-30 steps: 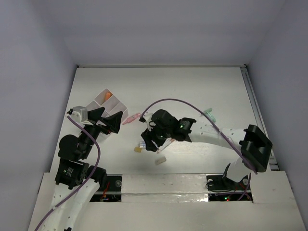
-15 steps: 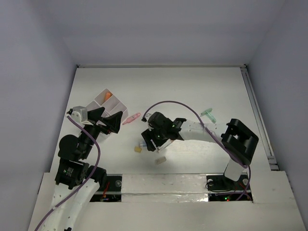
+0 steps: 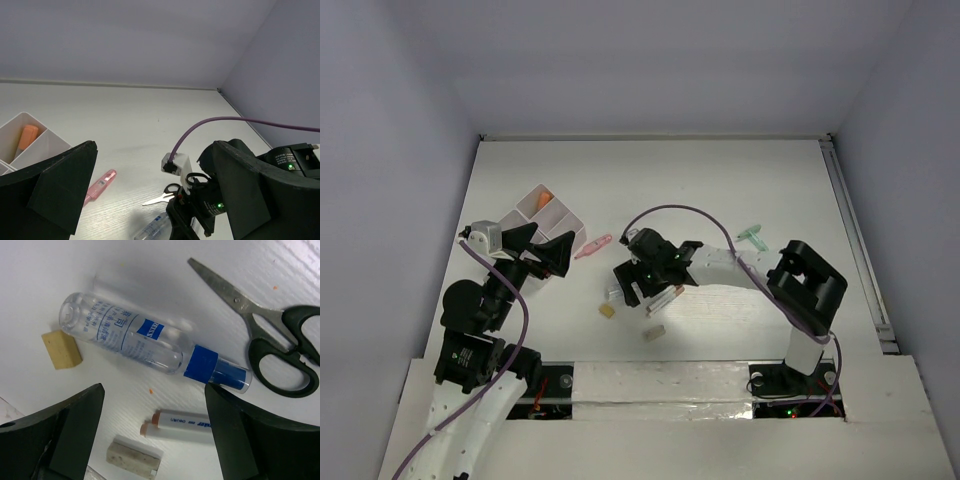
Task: Sort the stationery into containers
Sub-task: Pick up the stationery from the center of the board, then place the stationery in the storage box.
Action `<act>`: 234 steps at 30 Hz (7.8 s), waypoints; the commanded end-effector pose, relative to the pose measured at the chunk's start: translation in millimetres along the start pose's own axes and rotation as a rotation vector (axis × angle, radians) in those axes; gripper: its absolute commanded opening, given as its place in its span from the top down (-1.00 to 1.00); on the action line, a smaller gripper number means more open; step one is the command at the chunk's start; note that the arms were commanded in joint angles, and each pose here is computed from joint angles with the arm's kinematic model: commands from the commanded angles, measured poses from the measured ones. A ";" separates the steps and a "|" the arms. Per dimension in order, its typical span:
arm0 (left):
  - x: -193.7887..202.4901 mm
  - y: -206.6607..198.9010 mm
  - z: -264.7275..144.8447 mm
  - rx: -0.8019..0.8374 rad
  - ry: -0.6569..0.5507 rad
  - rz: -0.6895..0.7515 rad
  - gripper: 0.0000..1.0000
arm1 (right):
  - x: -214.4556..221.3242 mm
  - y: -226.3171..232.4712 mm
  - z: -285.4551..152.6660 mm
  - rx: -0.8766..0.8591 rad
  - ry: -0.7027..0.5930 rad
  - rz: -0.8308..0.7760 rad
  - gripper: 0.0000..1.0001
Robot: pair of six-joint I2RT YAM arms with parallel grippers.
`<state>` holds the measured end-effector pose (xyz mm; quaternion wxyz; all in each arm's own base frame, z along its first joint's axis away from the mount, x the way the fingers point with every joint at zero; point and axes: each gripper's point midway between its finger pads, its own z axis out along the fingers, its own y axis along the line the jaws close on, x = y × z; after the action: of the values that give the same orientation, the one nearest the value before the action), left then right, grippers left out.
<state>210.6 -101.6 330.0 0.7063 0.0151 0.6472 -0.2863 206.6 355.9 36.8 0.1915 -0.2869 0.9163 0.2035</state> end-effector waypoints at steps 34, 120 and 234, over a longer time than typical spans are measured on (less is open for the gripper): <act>-25.6 -8.7 -3.0 0.020 -0.078 0.013 -0.98 | -120.5 3.2 -11.2 0.023 -0.289 -0.484 -0.67; 117.1 -57.1 35.4 0.336 0.500 -0.495 -0.20 | -127.0 68.8 -151.6 -0.561 -0.454 -0.861 1.00; 8.3 -54.3 20.0 0.335 -0.010 -0.426 1.00 | -162.7 114.3 -300.0 -1.346 -1.137 -0.179 -0.87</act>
<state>211.7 -160.4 326.1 0.5984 -0.0178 0.6078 -0.5217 228.5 400.1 315.6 0.3092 -0.1791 0.5365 0.7645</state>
